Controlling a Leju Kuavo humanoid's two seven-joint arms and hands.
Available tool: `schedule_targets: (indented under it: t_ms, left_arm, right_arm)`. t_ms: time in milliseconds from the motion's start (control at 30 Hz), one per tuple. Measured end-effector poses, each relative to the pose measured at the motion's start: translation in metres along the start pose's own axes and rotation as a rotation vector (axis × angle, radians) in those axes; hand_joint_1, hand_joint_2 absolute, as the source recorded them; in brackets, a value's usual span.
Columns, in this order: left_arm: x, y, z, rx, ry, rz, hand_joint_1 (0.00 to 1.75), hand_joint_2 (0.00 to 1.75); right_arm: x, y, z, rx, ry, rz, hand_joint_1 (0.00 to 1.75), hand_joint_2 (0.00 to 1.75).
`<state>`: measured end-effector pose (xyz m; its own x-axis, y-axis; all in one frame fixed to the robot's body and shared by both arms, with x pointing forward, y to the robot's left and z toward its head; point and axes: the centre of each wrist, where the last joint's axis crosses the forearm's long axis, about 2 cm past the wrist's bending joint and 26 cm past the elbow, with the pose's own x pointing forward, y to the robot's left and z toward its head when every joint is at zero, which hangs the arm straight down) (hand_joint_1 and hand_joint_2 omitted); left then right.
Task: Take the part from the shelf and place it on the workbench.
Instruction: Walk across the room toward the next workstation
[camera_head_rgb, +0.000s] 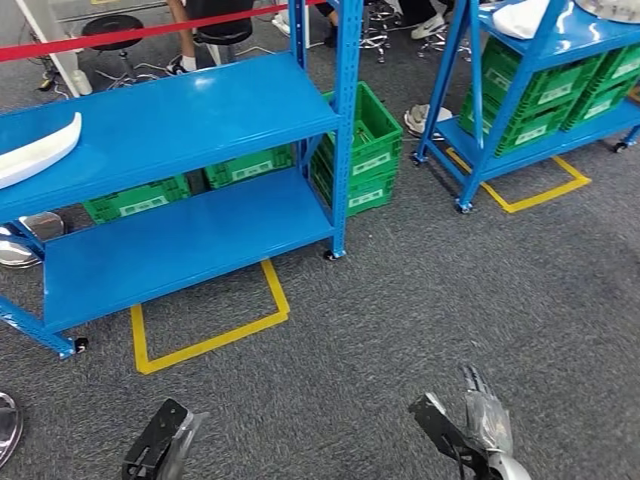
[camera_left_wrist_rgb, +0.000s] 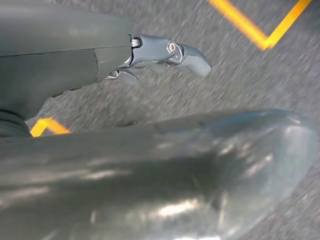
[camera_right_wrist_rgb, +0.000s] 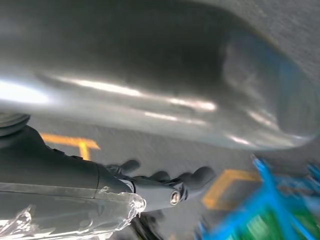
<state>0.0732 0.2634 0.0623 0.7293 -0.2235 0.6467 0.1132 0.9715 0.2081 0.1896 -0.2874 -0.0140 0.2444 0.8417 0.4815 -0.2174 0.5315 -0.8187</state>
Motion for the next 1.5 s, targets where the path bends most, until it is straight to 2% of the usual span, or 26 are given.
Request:
schedule_targets:
  t_ms: [133, 367, 700, 1500]
  left_arm:
    - [0.005, -0.003, 0.013, -0.011, -0.024, -0.032, 0.0, 0.0]
    - [0.003, -0.003, 0.02, -0.026, -0.031, -0.068, 0.0, 0.0]
    - [0.003, -0.004, 0.023, -0.051, -0.05, -0.078, 0.0, 0.0]
    - [-0.001, -0.005, 0.027, -0.056, -0.072, -0.069, 0.0, 0.0]
  right_arm:
    - [-0.041, 0.03, 0.023, 0.11, 0.19, -0.042, 0.0, 0.0]
    - [-0.054, 0.064, 0.045, 0.247, 0.336, -0.042, 0.0, 0.0]
    - [-0.049, 0.076, 0.047, 0.295, 0.346, -0.064, 0.0, 0.0]
    - [-0.047, 0.083, 0.05, 0.339, 0.314, -0.019, 0.0, 0.0]
